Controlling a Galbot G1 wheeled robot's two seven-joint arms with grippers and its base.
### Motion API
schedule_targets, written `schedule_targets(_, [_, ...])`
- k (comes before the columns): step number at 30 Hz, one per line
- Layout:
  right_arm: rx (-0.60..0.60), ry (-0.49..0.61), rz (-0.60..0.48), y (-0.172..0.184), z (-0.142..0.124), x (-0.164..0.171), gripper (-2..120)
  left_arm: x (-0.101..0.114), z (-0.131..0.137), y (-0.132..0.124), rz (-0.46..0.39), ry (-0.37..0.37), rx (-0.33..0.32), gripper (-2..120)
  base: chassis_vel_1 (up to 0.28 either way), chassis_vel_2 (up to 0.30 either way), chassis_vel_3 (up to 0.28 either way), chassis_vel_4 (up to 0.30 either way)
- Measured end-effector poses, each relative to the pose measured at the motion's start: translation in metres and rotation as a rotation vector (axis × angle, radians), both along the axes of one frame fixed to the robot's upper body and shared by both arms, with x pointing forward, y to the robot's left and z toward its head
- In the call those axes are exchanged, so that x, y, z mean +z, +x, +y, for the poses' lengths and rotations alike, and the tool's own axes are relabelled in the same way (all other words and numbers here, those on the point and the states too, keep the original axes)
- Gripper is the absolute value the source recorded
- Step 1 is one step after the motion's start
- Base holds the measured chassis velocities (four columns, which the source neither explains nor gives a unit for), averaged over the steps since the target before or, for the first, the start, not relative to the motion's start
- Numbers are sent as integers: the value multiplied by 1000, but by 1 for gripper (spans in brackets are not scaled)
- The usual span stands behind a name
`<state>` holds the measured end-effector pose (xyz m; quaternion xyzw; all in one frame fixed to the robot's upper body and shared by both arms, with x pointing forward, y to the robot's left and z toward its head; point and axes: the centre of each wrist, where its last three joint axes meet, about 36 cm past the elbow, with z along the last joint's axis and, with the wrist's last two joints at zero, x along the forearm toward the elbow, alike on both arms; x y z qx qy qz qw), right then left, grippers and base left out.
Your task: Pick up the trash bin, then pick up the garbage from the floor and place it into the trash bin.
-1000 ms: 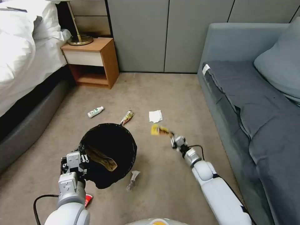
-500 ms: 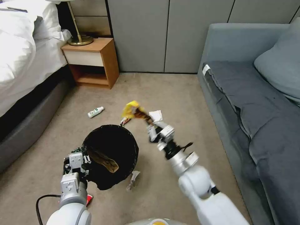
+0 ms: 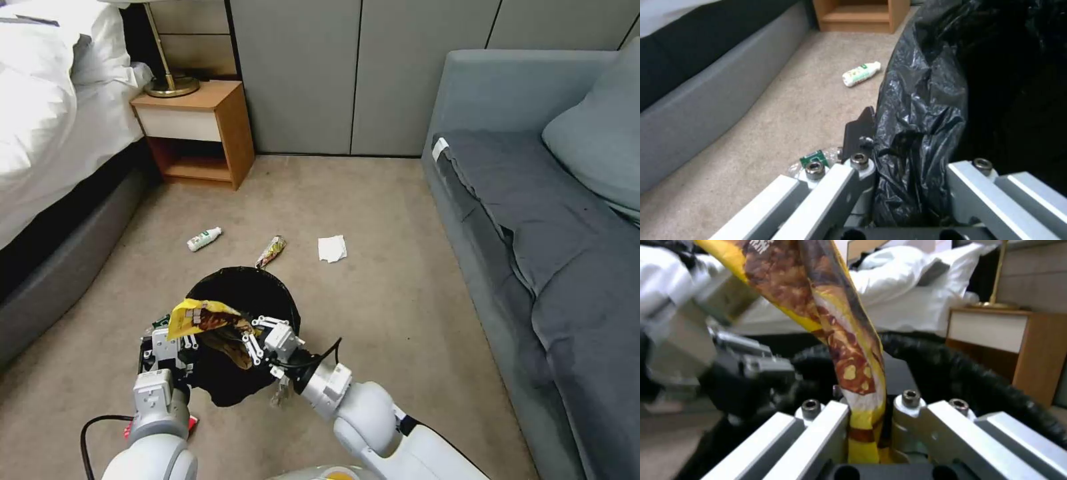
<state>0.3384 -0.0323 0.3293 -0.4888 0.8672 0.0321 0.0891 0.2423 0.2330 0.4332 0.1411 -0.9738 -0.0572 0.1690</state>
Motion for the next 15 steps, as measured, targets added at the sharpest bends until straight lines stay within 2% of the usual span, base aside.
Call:
schedule_targets(7, [-24,-34,8,11,-1,-13,0,-1,-1,0,1,-3,1,3,0,0,0,0])
schedule_targets(9, [-32,-40,1,12,-4,-14,8,-1,-1,0,0,-3,2,3,0,0,0,0])
schedule_targets(10, [-32,-40,1,12,-4,-14,8,-1,-1,0,0,-3,2,3,0,0,0,0])
schedule_targets(12, [-39,-41,-2,11,-6,-15,18,-1,-1,1,0,-2,2,3,0,0,0,0])
schedule_targets(13, [-39,-41,-2,11,-6,-15,18,-1,-1,1,0,-2,2,3,0,0,0,0])
schedule_targets(15, [-43,-41,-9,11,-8,-14,30,-1,-1,1,-1,-1,2,3,0,0,0,0])
